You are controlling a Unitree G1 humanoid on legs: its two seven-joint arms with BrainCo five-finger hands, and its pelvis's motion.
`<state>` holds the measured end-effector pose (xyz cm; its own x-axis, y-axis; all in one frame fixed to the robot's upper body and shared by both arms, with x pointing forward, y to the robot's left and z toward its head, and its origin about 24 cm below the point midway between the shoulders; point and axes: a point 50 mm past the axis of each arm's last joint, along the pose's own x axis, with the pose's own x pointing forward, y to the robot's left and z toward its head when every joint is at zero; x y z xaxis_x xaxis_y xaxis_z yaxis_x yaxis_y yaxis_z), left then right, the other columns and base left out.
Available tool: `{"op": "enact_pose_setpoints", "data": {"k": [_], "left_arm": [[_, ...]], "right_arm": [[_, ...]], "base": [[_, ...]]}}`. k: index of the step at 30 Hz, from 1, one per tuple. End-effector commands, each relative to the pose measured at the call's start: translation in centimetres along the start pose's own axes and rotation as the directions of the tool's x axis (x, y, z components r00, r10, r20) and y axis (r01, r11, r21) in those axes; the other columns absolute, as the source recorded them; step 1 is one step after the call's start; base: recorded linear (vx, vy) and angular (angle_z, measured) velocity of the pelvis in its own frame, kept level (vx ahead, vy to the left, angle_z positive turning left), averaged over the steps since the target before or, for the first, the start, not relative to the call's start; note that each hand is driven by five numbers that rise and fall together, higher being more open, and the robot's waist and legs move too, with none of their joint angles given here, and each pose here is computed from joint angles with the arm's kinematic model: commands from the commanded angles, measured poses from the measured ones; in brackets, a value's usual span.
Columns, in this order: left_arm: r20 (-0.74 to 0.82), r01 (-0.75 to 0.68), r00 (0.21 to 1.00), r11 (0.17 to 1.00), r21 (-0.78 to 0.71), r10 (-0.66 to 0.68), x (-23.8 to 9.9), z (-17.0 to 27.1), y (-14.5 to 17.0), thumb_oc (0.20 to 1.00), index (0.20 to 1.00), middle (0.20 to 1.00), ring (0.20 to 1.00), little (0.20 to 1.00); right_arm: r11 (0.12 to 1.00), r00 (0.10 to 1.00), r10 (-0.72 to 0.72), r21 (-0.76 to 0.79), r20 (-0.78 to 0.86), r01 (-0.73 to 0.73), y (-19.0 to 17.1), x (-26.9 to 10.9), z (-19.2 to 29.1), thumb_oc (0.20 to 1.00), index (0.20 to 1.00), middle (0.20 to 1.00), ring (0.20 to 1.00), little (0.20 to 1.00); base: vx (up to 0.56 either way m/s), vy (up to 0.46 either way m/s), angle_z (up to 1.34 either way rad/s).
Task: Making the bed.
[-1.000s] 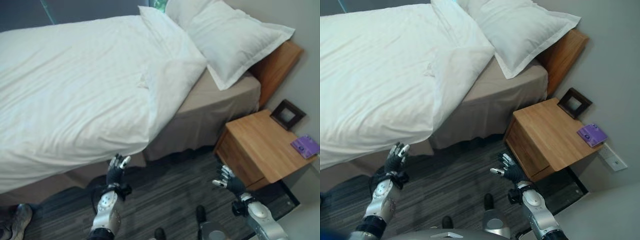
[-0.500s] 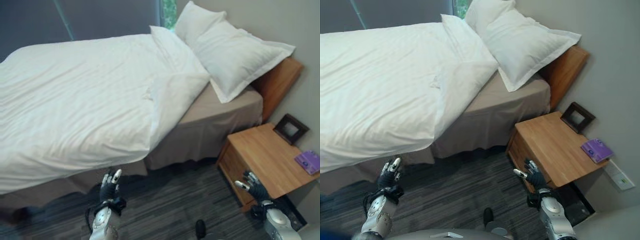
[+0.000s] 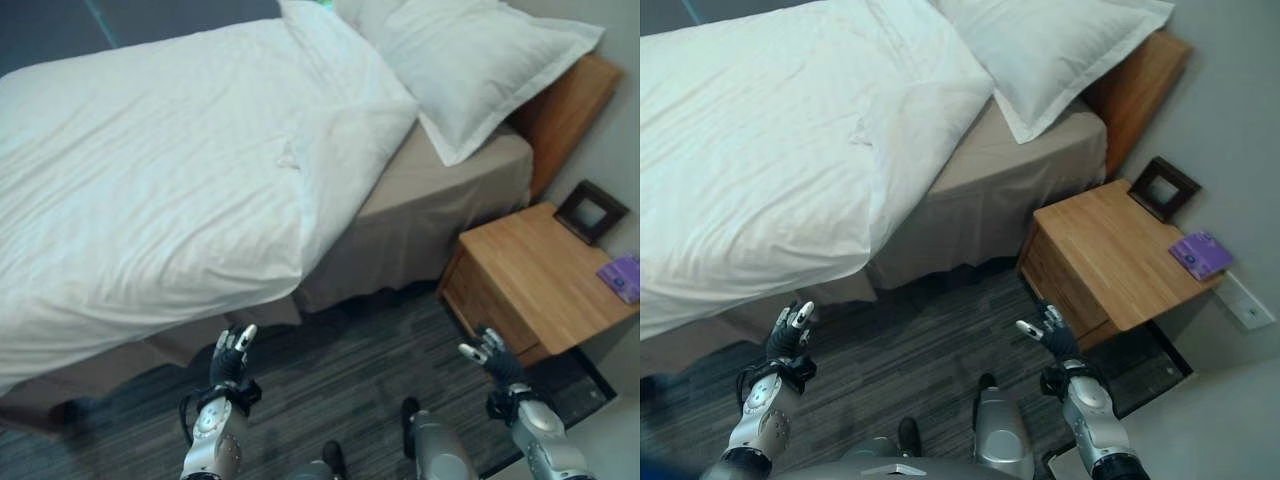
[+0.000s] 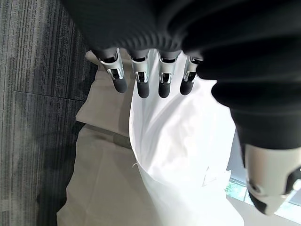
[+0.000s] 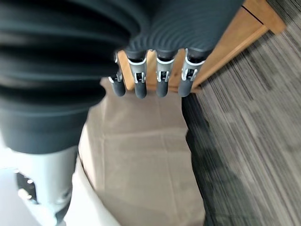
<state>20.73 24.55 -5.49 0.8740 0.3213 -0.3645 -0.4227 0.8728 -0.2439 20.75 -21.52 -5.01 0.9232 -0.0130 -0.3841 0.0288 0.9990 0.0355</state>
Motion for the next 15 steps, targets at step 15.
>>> {"op": "enact_pose_setpoints", "data": {"k": [15], "left_arm": [[0.272, 0.141, 0.953, 0.990, 0.000, -0.136, 2.8, 7.0, -5.0, 1.000, 1.000, 1.000, 1.000, 1.000]], "right_arm": [[0.999, 0.994, 0.019, -0.047, 0.107, -0.014, -1.0, 0.0, 2.3, 1.000, 1.000, 1.000, 1.000, 1.000]], "base": [[0.42, -0.273, 0.33]]}}
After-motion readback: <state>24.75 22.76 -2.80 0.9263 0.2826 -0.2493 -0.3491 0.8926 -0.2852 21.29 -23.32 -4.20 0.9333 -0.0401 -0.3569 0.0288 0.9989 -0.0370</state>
